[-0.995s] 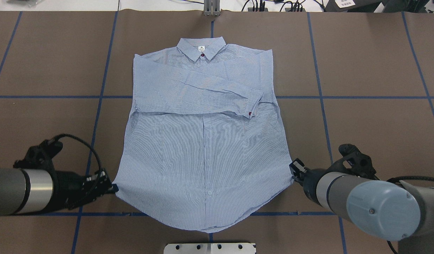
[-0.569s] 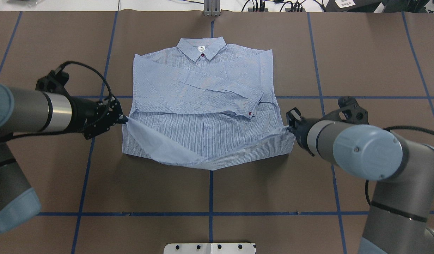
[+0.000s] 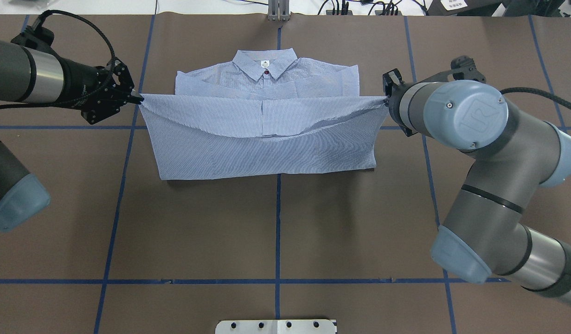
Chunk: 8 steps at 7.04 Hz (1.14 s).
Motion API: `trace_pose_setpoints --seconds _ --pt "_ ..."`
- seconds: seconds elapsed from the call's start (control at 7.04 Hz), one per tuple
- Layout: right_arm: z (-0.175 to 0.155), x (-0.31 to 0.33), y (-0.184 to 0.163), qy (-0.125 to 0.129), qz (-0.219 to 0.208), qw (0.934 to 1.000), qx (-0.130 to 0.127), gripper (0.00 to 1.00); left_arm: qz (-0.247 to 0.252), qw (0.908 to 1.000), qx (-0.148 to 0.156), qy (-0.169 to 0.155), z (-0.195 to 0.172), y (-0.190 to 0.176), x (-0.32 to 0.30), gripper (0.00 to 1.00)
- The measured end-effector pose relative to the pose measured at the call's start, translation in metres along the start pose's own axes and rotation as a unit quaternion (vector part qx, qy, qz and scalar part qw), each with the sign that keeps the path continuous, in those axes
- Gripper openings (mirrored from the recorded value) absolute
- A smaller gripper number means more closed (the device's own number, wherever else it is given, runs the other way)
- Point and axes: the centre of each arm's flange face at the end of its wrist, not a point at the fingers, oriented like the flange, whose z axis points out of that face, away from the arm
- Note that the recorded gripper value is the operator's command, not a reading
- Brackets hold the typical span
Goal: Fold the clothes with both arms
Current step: 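Lift the hem with both grippers and fold it toward the collar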
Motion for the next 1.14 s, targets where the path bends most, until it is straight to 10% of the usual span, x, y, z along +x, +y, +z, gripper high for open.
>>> trace_pose_setpoints --seconds 1.14 --pt "0.166 -0.039 0.018 0.013 0.002 0.9994 0.031 0.0 0.046 0.9976 0.052 -0.001 0.169 -0.086 0.036 0.0"
